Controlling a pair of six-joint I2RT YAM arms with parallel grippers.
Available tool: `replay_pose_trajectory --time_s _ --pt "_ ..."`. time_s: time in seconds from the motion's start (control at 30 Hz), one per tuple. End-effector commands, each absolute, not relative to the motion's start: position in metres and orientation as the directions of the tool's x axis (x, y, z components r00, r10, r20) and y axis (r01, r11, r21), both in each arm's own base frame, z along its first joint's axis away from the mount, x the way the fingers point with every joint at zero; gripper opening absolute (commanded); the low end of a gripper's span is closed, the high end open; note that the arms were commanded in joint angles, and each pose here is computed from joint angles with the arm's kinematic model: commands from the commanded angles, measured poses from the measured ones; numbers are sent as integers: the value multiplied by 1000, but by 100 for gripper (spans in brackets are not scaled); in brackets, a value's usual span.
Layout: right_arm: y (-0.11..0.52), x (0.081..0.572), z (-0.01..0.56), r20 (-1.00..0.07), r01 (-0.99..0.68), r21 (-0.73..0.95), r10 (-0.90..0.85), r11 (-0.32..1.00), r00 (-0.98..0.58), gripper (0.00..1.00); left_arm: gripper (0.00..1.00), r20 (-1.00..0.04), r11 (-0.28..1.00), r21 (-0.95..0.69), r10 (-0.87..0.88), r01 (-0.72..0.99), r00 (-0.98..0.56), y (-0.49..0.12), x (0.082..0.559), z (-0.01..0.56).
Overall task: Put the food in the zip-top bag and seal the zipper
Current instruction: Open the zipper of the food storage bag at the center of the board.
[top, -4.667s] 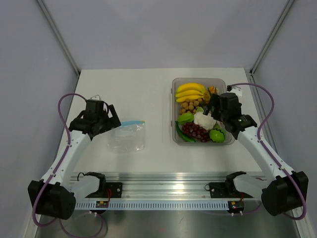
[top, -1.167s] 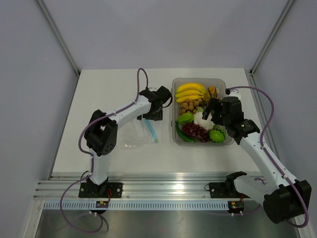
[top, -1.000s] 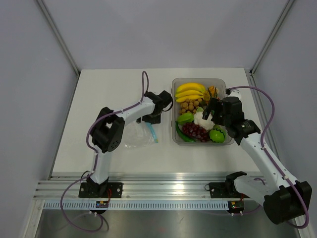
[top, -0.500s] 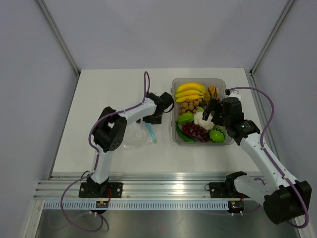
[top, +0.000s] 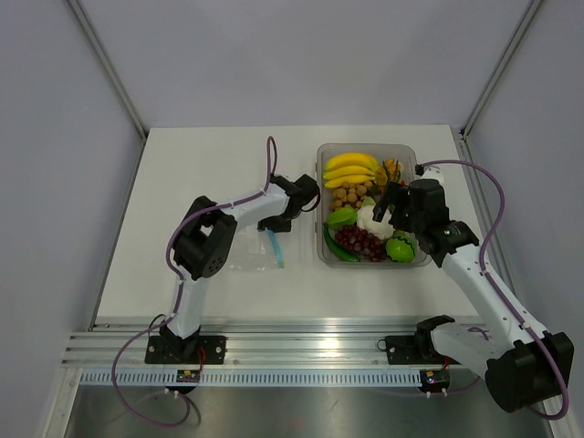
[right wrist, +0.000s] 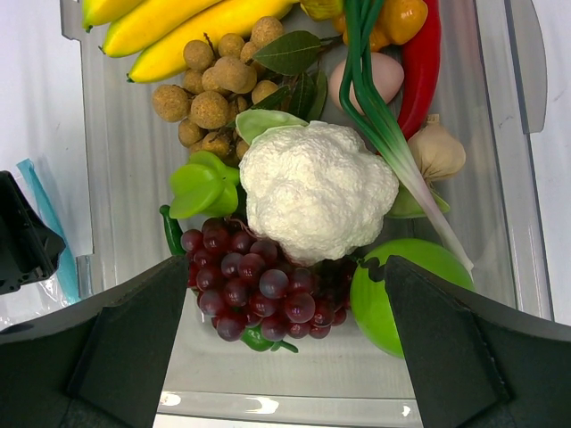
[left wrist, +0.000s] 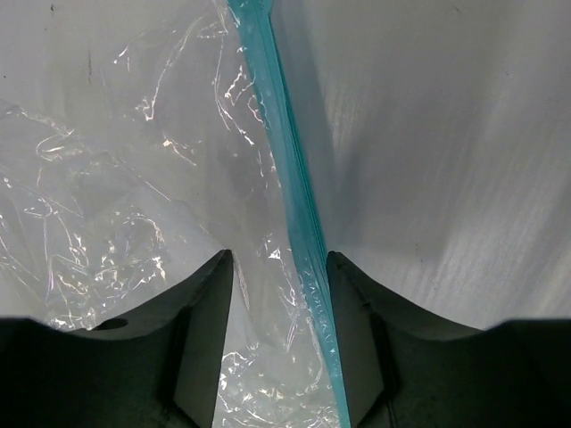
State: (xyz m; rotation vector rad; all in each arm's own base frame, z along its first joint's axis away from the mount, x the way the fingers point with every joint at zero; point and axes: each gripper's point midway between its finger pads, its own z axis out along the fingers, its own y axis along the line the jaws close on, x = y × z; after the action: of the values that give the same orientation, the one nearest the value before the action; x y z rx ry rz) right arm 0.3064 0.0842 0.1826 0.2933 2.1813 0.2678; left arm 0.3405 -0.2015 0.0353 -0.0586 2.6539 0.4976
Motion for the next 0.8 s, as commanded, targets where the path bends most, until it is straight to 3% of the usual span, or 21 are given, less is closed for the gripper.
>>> replay_pose_trajectory --time_s 0.0,0.1,0.23,0.47,0.77 --pt "87 308 182 -761 96 298 297 950 -577 100 49 -444 935 334 40 -124 -895 -203 343 33" --pt "87 307 181 -760 97 299 299 949 -578 99 54 -436 931 343 44 -121 -899 -200 340 30" --pt "87 307 179 -757 101 301 302 948 -580 99 48 -434 927 354 47 -123 -900 -196 338 26" --pt "87 307 181 -757 102 301 303 948 -579 99 1 -453 936 330 41 -125 -890 -194 333 40" --pt "117 308 205 -735 2 370 294 929 -611 98 0 -583 1000 -8 18 29 -812 -223 323 143"
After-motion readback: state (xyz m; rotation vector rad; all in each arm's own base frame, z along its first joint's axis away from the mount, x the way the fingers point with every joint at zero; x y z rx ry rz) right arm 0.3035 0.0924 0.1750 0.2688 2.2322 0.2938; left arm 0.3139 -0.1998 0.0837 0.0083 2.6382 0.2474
